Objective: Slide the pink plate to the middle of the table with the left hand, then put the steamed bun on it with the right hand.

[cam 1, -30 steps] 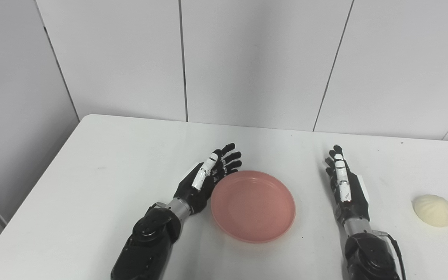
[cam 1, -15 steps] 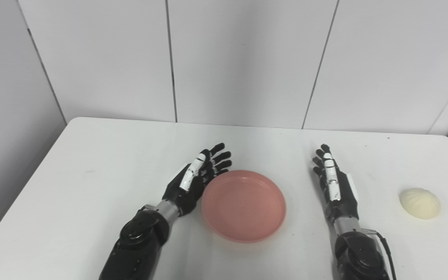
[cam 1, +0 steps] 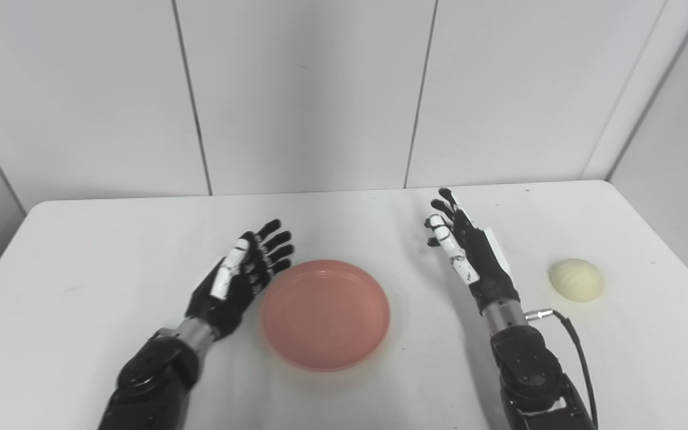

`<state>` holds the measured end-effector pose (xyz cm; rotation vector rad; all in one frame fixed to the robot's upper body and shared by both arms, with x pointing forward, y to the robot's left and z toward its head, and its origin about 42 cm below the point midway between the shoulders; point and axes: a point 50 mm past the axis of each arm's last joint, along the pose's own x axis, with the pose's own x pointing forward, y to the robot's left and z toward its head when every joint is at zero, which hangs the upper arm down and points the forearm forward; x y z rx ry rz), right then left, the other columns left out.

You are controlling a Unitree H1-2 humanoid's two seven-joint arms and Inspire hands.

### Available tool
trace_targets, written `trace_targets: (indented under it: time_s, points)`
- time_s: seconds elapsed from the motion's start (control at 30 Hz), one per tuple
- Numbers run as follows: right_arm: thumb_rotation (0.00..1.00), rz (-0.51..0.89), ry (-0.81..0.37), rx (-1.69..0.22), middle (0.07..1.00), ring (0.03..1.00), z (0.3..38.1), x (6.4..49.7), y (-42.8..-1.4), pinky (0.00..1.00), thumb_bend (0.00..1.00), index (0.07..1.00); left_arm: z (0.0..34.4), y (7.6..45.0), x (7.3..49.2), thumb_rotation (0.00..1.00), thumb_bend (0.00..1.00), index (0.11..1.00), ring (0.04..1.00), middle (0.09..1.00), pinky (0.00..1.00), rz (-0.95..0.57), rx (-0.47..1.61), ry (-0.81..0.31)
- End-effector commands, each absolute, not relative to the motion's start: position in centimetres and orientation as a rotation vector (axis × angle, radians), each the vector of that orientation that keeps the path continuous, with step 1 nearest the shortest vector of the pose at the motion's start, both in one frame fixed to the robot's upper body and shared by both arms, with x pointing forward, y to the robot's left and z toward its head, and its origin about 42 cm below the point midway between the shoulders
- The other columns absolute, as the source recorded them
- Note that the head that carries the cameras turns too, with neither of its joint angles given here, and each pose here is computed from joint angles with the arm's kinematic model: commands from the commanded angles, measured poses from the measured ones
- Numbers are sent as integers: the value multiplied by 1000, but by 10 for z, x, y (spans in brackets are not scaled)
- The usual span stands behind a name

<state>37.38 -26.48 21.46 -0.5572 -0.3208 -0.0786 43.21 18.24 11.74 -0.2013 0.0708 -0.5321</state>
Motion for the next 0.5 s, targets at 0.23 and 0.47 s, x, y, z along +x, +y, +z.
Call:
trace_targets:
  time_s: [0.23, 0.47]
  points:
    - [817, -247, -525, -836, 854, 767, 293, 350, -273, 608, 771, 893, 46, 228, 403, 941, 454, 892, 880, 895, 889, -449, -195, 326]
    - [638, -405, -545, -1052, 859, 757, 321, 328, -282, 597, 788, 854, 37, 246, 407, 911, 478, 878, 865, 885, 866, -443, -190, 330]
